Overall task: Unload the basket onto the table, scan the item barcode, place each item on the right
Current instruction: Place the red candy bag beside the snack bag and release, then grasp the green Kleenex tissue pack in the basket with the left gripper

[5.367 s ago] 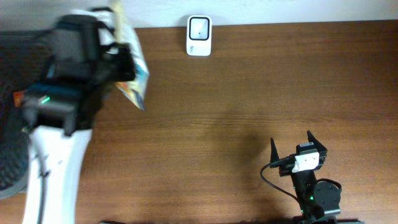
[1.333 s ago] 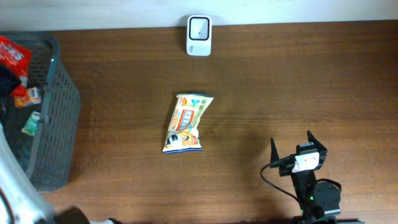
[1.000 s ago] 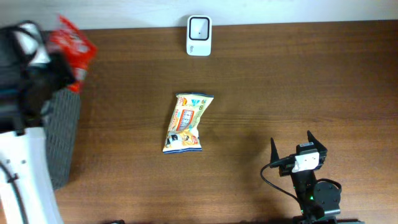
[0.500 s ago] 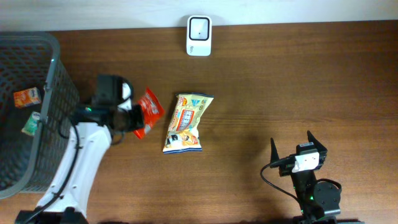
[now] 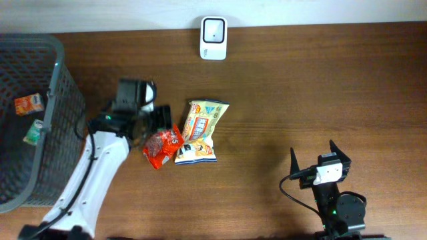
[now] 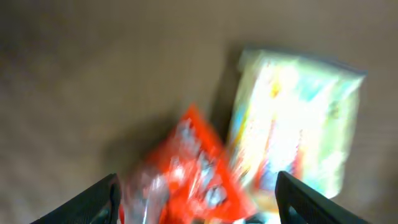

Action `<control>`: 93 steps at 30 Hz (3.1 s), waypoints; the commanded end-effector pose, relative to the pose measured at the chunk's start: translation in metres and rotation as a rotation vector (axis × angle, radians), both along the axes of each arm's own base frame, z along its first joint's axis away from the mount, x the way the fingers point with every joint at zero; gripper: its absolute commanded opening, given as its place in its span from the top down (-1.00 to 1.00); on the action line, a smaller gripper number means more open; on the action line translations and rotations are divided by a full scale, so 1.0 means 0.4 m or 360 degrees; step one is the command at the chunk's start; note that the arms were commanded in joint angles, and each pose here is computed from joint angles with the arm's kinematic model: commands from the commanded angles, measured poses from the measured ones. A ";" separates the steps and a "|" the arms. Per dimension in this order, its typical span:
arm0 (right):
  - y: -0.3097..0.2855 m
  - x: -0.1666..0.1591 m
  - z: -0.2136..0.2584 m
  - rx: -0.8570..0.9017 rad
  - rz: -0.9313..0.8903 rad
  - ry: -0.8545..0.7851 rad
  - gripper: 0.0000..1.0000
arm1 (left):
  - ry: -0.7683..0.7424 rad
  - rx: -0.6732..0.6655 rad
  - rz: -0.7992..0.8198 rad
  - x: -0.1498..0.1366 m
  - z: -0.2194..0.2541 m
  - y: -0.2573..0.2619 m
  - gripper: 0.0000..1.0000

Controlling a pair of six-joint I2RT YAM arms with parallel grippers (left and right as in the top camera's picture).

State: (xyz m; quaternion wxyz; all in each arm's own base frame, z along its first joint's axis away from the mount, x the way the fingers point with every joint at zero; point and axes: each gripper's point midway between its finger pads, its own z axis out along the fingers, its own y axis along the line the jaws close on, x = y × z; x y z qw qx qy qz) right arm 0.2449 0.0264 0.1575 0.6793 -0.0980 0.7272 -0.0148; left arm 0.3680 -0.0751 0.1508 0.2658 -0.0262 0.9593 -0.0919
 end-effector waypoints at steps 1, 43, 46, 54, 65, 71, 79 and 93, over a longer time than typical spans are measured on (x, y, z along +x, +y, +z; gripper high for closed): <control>0.001 0.000 -0.005 0.0010 -0.0001 0.0006 -0.97 | -0.0455 0.0091 0.0080 0.104 0.314 0.040 -0.64; 0.001 0.000 -0.005 0.0010 -0.0001 0.0006 -0.97 | 0.0349 0.0579 0.0603 -0.039 -0.208 0.910 -0.99; 0.001 0.000 -0.005 0.0010 -0.0001 0.0006 -0.97 | 0.0284 0.0547 0.0475 -0.018 -0.224 0.909 -0.99; 0.001 0.000 -0.005 0.0010 -0.0001 0.0006 -0.97 | 0.0350 0.0565 0.0328 -0.005 -0.337 0.921 -0.98; 0.001 0.000 -0.005 0.0010 -0.0001 0.0006 -0.97 | 0.0348 0.0508 0.0443 -0.004 -0.346 0.921 0.90; 0.001 0.000 -0.005 0.0010 -0.0001 0.0006 -0.97 | 0.0283 0.0491 0.0550 0.006 -0.296 0.925 1.00; 0.001 0.000 -0.005 0.0010 -0.0001 0.0006 -0.97 | -0.0326 0.0437 0.0672 0.093 0.096 0.883 0.92; 0.001 0.000 -0.005 0.0010 -0.0001 0.0006 -0.97 | -0.1160 0.0320 0.0486 0.048 0.629 0.505 0.90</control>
